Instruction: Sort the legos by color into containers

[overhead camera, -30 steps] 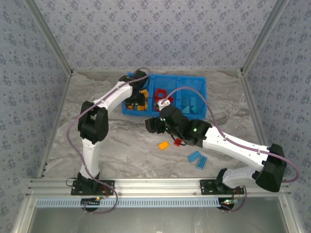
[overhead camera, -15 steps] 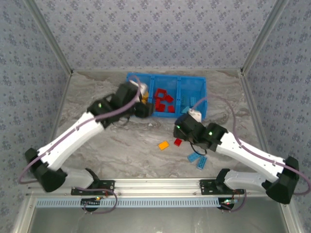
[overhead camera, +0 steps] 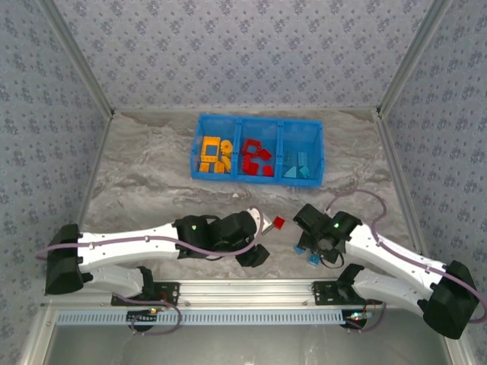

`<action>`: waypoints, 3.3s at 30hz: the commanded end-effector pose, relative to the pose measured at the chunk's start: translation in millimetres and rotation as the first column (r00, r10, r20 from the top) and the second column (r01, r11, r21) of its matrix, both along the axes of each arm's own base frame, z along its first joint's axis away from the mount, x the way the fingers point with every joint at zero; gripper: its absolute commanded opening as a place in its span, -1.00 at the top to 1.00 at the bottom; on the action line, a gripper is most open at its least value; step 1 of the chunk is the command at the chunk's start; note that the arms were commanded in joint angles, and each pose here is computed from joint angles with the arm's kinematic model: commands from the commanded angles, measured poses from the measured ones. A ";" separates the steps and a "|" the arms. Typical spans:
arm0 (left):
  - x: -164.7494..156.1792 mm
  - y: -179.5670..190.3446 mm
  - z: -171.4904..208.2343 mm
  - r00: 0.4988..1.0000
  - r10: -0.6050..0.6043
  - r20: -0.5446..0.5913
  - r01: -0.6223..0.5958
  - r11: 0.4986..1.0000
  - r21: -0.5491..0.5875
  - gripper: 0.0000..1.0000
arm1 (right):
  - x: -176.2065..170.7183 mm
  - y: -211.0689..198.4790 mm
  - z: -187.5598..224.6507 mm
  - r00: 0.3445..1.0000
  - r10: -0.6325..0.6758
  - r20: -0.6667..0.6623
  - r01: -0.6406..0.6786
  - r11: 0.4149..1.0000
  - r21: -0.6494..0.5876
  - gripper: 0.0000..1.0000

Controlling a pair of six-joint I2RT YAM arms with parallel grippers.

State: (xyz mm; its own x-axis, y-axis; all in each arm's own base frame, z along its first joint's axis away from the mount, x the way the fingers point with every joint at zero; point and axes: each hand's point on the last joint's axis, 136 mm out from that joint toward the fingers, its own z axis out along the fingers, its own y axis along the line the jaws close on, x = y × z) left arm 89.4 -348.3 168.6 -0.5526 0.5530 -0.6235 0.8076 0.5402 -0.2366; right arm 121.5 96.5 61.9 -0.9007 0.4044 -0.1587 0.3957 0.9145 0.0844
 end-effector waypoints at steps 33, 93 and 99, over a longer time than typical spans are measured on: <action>18.2 -14.7 55.8 0.988 0.115 0.103 -0.098 0.983 -0.158 -0.25 | 10.6 -22.1 1.7 0.998 -0.007 0.060 0.013 0.995 -0.095 0.46; 109.9 23.9 -44.3 0.985 0.169 -0.031 -0.161 0.971 0.175 -0.30 | 268.0 31.4 201.5 0.819 0.301 0.488 -0.203 0.948 -0.243 -0.07; 107.5 18.4 -89.2 0.999 0.048 0.007 -0.048 0.944 0.327 -0.31 | 131.3 67.5 178.6 0.716 0.400 0.572 -0.503 0.864 0.025 -0.30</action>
